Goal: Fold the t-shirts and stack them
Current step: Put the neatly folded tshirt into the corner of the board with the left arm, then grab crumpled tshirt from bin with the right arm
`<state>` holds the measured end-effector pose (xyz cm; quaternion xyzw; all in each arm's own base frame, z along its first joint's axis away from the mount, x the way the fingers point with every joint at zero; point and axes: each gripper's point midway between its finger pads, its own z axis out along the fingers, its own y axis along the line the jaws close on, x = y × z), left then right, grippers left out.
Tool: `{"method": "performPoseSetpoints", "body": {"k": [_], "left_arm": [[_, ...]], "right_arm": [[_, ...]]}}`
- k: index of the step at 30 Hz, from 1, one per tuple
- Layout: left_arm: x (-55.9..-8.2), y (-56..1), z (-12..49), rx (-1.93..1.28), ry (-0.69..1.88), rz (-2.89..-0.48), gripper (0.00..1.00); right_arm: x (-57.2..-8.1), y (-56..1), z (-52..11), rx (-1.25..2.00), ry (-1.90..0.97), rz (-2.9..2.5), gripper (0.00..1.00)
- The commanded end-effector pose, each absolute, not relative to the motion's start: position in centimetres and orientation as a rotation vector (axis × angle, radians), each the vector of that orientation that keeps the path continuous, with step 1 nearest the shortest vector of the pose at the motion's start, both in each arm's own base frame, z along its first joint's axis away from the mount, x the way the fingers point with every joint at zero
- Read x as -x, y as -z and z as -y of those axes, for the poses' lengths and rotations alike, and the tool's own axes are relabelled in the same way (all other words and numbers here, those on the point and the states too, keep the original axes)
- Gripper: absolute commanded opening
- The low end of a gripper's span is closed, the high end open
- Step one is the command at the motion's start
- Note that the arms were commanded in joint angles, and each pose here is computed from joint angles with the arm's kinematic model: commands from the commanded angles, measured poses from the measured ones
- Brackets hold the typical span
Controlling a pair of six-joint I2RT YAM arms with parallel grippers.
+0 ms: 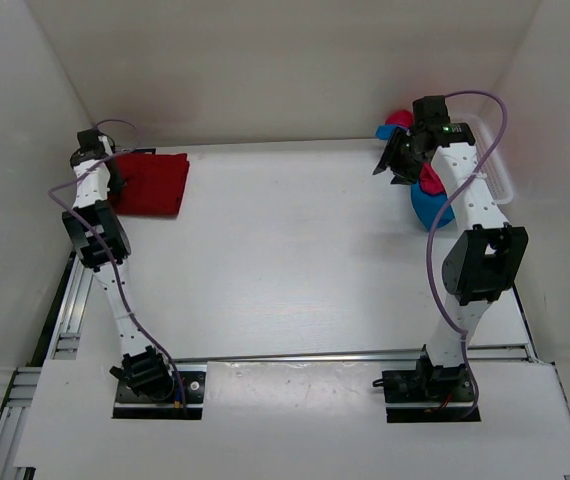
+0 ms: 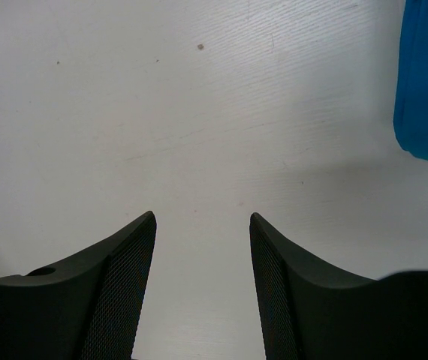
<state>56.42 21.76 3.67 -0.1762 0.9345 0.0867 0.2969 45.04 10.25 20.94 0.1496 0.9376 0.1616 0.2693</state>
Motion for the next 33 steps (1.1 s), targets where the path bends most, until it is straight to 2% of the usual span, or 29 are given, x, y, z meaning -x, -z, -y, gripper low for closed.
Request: {"method": "performPoseSetpoints", "body": {"k": [1,2,3,6,11,15,18,19,24,27,29,33], "left_arm": [[-57.7,-4.7,-22.7,0.470,-0.298,-2.418,0.15],[-58.0,-5.2,-23.2,0.479,-0.327,-2.402,0.22],[-57.8,-5.7,-24.1,0.502,-0.391,-2.386,0.35],[-56.9,-8.5,-27.2,0.583,-0.585,-2.312,0.48],[-55.4,-15.6,-27.8,0.609,-0.626,-2.202,0.80],[-54.7,-19.9,-26.8,0.595,-0.617,-2.140,0.92],[-53.9,-21.5,-23.9,0.536,-0.535,-2.155,0.96],[-53.7,-21.5,-22.7,0.507,-0.494,-2.169,1.00],[-51.8,-24.5,-16.1,0.356,-0.280,-2.175,1.00],[-51.5,-27.5,-14.0,0.310,-0.254,-2.121,1.00],[-51.4,-28.8,-13.5,0.305,-0.268,-2.093,1.00],[-50.3,-30.3,-12.4,0.291,-0.274,-2.075,1.00]], "right_arm": [[-45.2,-22.2,-9.9,-0.397,-0.420,-2.507,0.58],[-45.2,-22.2,-9.9,-0.397,-0.420,-2.507,0.58],[-45.2,-22.2,-10.1,-0.393,-0.432,-2.508,0.58],[-45.3,-22.6,-10.1,-0.391,-0.434,-2.499,0.58],[-45.7,-23.4,-9.8,-0.377,-0.419,-2.474,0.59],[-47.6,-24.9,-7.6,-0.390,-0.348,-2.410,0.66],[-49.5,-26.0,-4.1,-0.469,-0.275,-2.349,0.72],[-50.3,-26.1,-2.6,-0.502,-0.222,-2.318,0.75],[-55.5,-23.1,4.4,-0.743,-0.101,-2.190,0.78],[-58.4,-20.0,6.6,-1.006,-0.241,-2.100,0.78],[-60.7,-18.2,6.1,-1.094,-0.368,-2.045,0.76],[-63.5,-14.8,5.9,-1.174,-0.440,-2.004,0.78]]}}
